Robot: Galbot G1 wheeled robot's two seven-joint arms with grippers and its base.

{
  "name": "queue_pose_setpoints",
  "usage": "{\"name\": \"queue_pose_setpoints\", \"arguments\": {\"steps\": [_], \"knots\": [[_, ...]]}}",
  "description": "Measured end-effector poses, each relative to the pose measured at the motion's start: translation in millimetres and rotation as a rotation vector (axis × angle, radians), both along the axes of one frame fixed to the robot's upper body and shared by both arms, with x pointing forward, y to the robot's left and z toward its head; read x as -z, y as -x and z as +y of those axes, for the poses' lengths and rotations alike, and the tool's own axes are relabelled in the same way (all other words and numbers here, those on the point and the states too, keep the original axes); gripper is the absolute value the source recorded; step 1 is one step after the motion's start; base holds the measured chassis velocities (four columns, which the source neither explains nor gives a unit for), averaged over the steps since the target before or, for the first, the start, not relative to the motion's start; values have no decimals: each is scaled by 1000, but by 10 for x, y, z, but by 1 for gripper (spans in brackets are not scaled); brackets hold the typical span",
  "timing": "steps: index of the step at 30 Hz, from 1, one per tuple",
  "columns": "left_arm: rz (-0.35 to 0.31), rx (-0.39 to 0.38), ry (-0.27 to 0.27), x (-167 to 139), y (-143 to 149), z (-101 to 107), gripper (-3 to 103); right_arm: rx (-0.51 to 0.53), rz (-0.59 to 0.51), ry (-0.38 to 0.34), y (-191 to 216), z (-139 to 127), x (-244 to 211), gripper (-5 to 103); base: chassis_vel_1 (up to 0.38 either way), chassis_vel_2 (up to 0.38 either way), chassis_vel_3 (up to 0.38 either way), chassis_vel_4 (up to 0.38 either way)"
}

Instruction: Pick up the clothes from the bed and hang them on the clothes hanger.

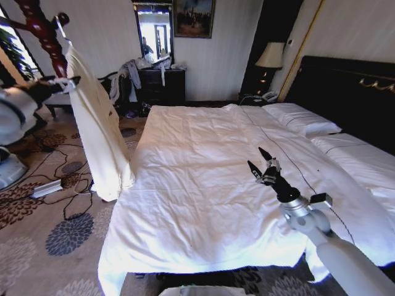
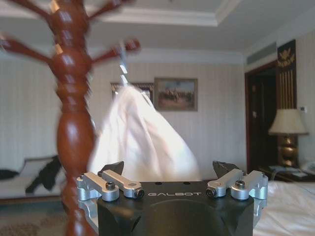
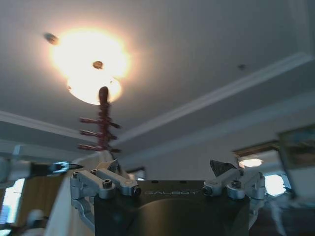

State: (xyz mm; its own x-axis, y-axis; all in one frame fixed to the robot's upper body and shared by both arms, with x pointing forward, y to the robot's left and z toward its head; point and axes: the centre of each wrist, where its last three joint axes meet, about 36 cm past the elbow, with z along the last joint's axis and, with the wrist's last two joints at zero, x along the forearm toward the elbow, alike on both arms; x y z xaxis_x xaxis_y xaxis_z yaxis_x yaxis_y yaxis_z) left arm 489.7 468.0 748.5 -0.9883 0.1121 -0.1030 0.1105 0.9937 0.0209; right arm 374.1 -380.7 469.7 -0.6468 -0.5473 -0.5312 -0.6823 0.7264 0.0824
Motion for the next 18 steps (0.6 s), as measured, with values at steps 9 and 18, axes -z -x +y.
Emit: {"name": "queue_pose_setpoints", "arguments": {"steps": [9, 18], "knots": [[10, 31, 20, 522, 169, -690, 100, 418, 196, -36, 395, 356, -213, 100, 0, 0, 0, 0], [-27, 73, -81, 1511, 1003, -1251, 100, 647, 257, 96, 810, 603, 2, 100, 0, 0, 0, 0]]}}
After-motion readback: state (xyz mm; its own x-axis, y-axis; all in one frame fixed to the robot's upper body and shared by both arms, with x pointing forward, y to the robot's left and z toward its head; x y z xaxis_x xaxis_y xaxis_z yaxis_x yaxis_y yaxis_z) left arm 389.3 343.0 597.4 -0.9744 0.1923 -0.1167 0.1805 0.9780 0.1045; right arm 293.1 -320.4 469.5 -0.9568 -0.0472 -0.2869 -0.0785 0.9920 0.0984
